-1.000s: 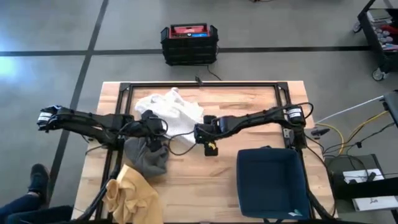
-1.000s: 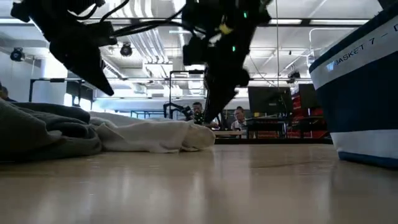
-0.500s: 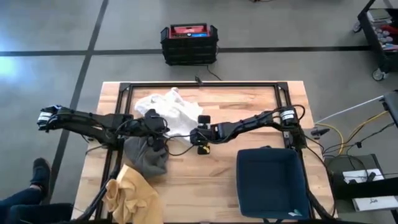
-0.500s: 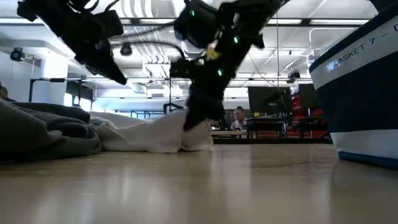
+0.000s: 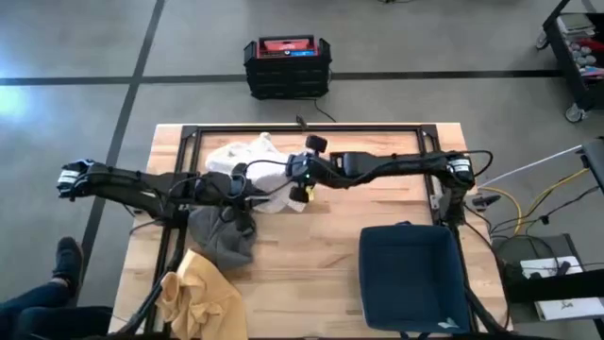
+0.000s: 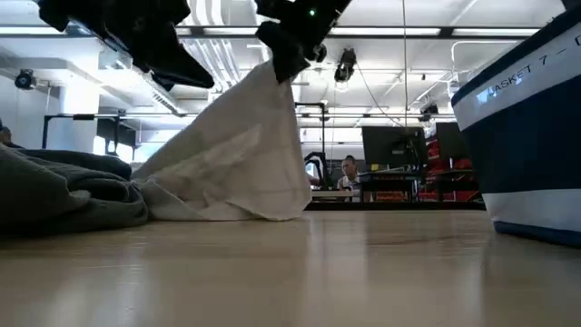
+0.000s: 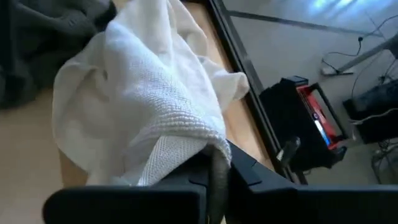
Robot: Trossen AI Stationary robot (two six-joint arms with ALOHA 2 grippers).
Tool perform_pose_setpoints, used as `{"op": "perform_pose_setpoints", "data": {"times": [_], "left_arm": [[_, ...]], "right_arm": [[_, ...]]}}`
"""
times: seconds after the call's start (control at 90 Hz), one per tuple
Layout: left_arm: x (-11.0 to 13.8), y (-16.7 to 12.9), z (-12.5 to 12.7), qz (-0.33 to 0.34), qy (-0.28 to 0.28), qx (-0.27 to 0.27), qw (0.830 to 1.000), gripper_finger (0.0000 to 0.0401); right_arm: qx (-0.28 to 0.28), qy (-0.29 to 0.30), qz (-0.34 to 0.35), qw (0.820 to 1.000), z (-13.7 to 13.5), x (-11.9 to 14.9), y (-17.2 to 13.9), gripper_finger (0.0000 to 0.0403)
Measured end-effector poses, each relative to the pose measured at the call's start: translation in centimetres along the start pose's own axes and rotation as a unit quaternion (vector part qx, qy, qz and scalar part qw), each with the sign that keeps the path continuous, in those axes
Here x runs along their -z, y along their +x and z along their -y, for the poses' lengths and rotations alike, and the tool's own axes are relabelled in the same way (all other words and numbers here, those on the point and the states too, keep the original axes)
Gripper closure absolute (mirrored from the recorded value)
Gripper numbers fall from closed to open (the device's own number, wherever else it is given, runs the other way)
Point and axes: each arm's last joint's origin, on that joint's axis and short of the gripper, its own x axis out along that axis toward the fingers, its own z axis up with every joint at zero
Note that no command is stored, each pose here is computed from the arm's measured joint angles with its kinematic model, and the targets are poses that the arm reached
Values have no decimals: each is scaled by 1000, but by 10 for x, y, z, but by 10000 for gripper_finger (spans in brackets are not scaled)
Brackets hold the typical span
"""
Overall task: Fold towel
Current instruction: Fold the white towel
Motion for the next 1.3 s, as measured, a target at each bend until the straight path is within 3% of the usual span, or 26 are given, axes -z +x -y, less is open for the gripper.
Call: {"op": "perform_pose_setpoints", "data": {"times": [0.156, 0.267, 0.433, 0.611, 0.7, 1.011, 1.3], "left_arm": [[9, 13, 5, -42, 41, -2, 998, 212], [18, 29, 10, -77, 65, -14, 995, 190], [30, 54, 7, -110, 86, -117, 983, 205], [20, 69, 2, -51, 118, -282, 951, 243], [8, 66, 1, -20, 132, -328, 935, 262], [-32, 13, 16, 50, 136, -296, 944, 299], [-36, -5, 12, 60, 147, -304, 939, 296]], "right_arm": [[3, -2, 4, 1000, 7, -6, -4, 402], [7, 3, 7, 1000, 12, -9, -6, 402], [7, 7, 10, 1000, 13, -11, -7, 403], [-17, 21, 12, 1000, 12, -11, -7, 403], [-25, 22, 12, 999, 11, -11, -7, 403], [-32, 30, 0, 999, 11, -9, -7, 403], [-84, 45, 4, 995, 5, -9, -9, 403]]}}
